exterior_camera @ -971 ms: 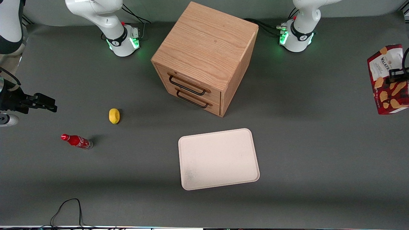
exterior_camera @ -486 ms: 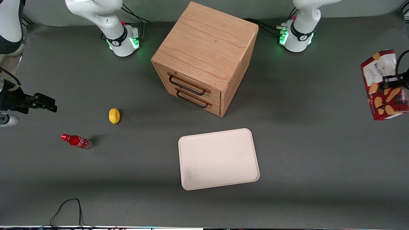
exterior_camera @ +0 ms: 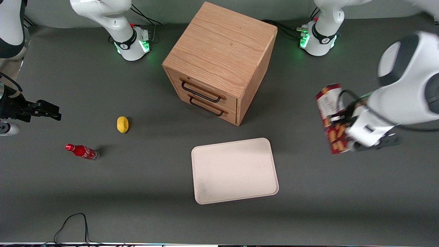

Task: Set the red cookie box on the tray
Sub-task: 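Lift the cookie box and carry it over the white tray, then lower the cookie box onto the tray and open the left gripper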

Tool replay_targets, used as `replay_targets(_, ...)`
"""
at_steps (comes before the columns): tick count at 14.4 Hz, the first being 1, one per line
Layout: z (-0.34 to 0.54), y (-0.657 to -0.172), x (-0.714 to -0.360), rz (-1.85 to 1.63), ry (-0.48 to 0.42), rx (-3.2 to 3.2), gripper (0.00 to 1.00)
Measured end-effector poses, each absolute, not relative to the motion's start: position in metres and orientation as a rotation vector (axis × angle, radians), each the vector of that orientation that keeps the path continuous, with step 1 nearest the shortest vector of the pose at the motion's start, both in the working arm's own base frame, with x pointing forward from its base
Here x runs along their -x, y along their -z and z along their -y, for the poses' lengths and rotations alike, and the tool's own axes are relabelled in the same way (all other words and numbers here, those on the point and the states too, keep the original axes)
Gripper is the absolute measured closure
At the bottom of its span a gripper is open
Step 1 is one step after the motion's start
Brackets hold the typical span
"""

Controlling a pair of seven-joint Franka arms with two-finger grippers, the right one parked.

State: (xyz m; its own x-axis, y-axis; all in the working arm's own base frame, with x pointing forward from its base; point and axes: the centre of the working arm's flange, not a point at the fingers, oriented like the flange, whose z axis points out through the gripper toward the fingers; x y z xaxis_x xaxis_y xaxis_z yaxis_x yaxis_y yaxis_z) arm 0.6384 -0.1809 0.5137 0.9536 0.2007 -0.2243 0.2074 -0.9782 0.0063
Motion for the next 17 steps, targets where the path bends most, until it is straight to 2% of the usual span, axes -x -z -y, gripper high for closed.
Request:
replay_targets(5, 0.279, -0.43, -0.676, -0.38, 0.295, -3.022, 0.93)
replay_targets(10, 0.293, -0.376, -0.69, -0.363, 0.252, -3.046, 0.93)
replay_targets(14, 0.313, -0.299, -0.697, -0.339, 0.202, -3.03, 0.93)
replay_targets(17, 0.313, -0.257, -0.697, -0.337, 0.2, -3.038, 0.93)
